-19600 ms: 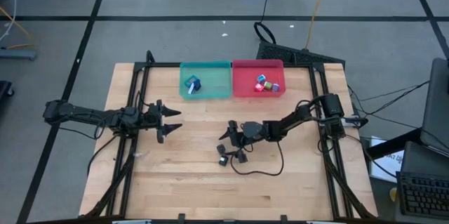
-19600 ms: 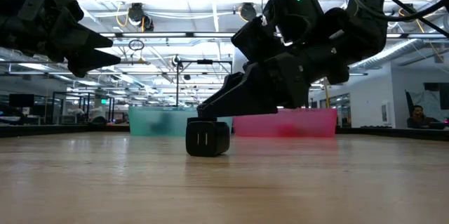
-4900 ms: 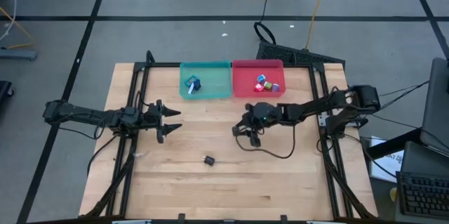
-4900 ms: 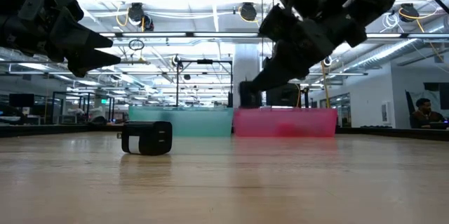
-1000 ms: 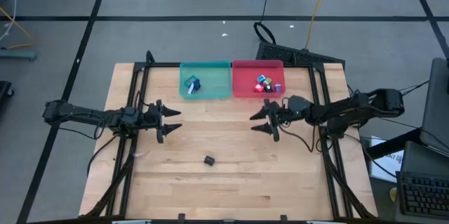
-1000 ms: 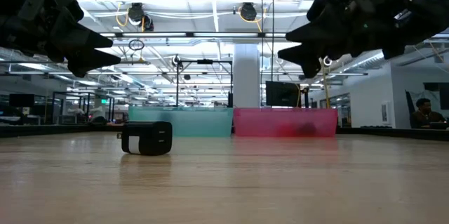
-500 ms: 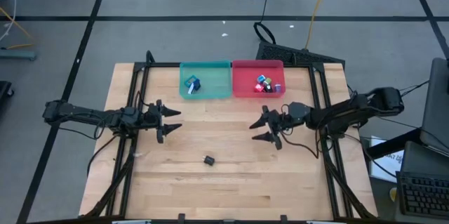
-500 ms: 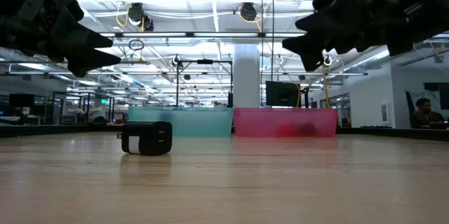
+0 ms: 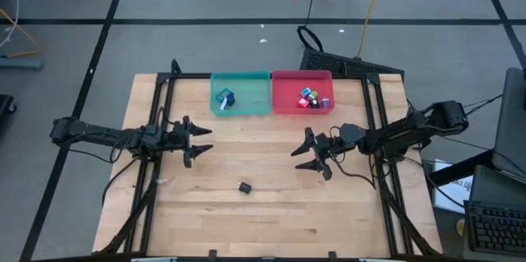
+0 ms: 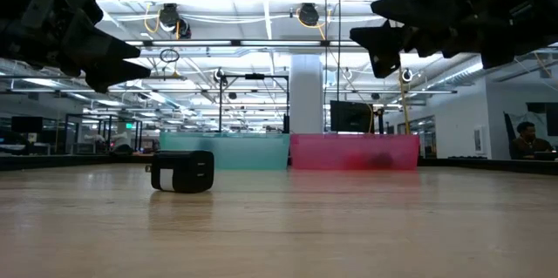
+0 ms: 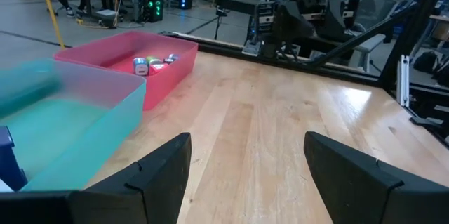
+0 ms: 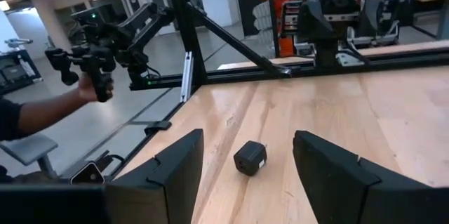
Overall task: Sort charging adapters and watches
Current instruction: Put the black charging adapter in the red bin
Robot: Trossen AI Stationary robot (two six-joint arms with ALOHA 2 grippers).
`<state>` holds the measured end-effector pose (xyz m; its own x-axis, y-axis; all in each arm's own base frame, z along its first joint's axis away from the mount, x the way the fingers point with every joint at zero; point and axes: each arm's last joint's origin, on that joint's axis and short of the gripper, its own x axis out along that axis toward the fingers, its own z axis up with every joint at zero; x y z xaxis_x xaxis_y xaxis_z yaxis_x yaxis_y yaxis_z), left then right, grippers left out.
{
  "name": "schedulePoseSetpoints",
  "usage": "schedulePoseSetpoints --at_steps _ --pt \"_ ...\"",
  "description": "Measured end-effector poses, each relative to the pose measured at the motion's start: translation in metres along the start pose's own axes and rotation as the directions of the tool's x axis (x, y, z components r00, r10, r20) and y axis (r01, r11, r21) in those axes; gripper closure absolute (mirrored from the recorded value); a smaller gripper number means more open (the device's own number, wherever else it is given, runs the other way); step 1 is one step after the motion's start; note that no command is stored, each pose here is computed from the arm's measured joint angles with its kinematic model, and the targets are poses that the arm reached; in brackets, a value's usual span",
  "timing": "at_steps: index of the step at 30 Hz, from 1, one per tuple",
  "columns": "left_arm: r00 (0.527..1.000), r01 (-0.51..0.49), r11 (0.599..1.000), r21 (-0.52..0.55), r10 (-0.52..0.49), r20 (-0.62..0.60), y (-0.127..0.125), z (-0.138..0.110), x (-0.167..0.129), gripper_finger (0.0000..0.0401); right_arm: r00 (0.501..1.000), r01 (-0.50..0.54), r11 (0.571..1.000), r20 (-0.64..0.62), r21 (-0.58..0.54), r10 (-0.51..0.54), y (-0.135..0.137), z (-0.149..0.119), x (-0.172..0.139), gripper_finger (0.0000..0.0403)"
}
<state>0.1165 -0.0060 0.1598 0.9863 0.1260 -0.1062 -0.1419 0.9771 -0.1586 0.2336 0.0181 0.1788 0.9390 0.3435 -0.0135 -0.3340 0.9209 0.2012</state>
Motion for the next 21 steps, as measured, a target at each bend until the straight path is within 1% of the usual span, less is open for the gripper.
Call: schedulePoseSetpoints --at_steps 2,3,5,7,9,12,14,18,21 --pt "1.000 0.003 1.000 -0.003 -0.003 0.019 0.000 0.002 0.000 0.0123 1.000 0.000 1.000 0.000 -0.009 0.000 0.000 0.000 0.000 0.0196" --pt "0.999 0.008 1.000 -0.011 -0.008 0.049 -0.001 0.005 0.000 0.0123 1.000 0.000 1.000 -0.001 -0.008 0.000 0.000 0.000 0.000 0.0197" --pt "0.992 0.038 0.996 -0.076 -0.028 0.125 -0.002 0.012 -0.001 0.0123 1.000 0.000 1.000 0.000 -0.004 0.000 0.000 0.000 0.000 0.0197" --pt "0.977 0.095 0.982 -0.163 -0.061 0.205 -0.004 0.020 -0.002 0.0123 1.000 0.000 1.000 -0.001 -0.002 0.000 0.000 0.000 0.000 0.0197" --pt "0.961 0.130 0.969 -0.211 -0.070 0.269 -0.005 0.027 -0.004 0.0123 1.000 0.000 1.000 -0.001 -0.002 0.000 0.000 0.000 0.000 0.0198" --pt "0.937 0.147 0.963 -0.225 -0.063 0.343 -0.006 0.034 -0.006 0.0123 1.000 0.000 1.000 -0.002 -0.001 0.000 0.000 0.000 0.000 0.0197" --pt "0.924 0.152 0.965 -0.212 -0.062 0.378 -0.006 0.038 -0.008 0.0123 1.000 0.000 1.000 -0.004 -0.001 0.000 0.000 0.000 0.000 0.0198" --pt "0.932 0.148 0.965 -0.215 -0.063 0.356 -0.006 0.035 -0.007 0.0123 1.000 0.000 1.000 -0.004 -0.005 -0.001 0.000 0.000 0.000 0.0201" --pt "0.959 0.178 0.954 -0.240 -0.114 0.258 -0.010 0.026 0.000 0.0123 1.000 0.000 1.000 -0.004 -0.019 -0.001 0.000 0.000 0.000 0.0202"
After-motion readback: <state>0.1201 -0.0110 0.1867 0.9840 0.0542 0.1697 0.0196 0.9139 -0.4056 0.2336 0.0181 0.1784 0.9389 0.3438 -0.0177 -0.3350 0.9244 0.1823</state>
